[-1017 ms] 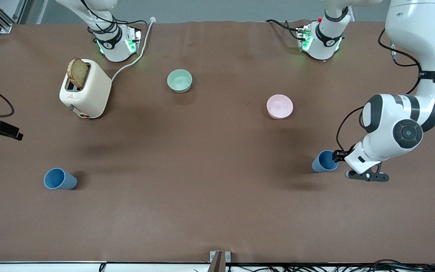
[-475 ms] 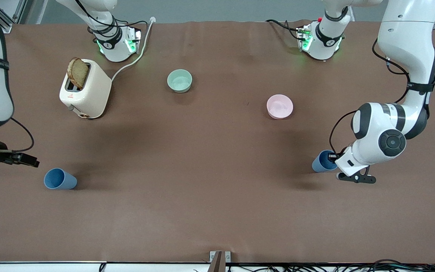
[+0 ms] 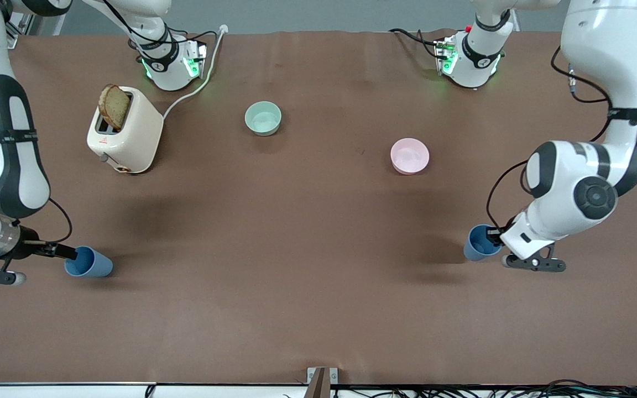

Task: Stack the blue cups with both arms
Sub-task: 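Grasp the blue cups with the right and left grippers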

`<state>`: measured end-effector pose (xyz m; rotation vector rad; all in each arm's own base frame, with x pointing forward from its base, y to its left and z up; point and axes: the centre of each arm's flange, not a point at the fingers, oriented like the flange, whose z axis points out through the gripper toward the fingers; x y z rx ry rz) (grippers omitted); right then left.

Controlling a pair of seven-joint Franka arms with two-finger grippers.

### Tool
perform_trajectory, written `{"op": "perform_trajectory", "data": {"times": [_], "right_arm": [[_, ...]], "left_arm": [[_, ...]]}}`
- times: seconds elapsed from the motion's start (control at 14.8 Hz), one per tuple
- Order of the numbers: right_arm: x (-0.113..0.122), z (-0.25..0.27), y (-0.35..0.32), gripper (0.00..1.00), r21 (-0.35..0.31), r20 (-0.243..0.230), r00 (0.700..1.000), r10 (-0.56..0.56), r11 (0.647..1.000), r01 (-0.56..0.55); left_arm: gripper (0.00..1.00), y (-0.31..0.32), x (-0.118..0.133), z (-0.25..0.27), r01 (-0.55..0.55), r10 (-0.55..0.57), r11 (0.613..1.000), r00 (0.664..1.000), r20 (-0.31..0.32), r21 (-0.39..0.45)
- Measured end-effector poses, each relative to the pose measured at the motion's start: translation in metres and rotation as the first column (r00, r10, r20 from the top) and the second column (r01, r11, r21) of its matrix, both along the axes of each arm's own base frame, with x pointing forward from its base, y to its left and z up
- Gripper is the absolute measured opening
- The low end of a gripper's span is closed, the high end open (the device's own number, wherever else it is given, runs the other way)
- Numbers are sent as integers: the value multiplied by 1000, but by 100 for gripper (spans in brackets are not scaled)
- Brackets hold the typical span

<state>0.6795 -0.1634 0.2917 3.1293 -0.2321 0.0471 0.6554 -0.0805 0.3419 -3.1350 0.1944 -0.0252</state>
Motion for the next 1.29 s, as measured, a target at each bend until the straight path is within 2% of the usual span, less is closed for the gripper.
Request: {"op": "perform_trajectory", "data": {"times": [0.27,0.34,0.54,0.61,0.88,1.08,1.29], "right_arm": [[1,-33,-2,91,1,7,1000,-1,1000,1],[1,-37,-2,86,4,5,1000,-2,1000,2],[2,-44,-1,56,13,11,1000,-10,1000,10],[2,-44,-1,43,23,14,1000,-19,1000,18],[3,-43,0,5,45,20,999,-36,998,35],[4,-37,4,4,50,13,999,-30,998,29],[6,2,15,4,62,-10,1000,-12,998,12]], "left_arm": [[6,1,-14,91,-21,21,1000,1000,8,1],[6,2,-17,112,-23,23,1000,1000,-5,3],[6,-1,-19,156,-36,36,999,999,-12,4],[6,-6,-19,162,-40,40,999,999,-10,1],[6,-35,-23,167,-63,63,998,998,-7,-11],[6,-44,-23,167,-92,92,996,996,-8,-15],[6,-53,-25,167,-112,112,994,994,-8,-20]]}}
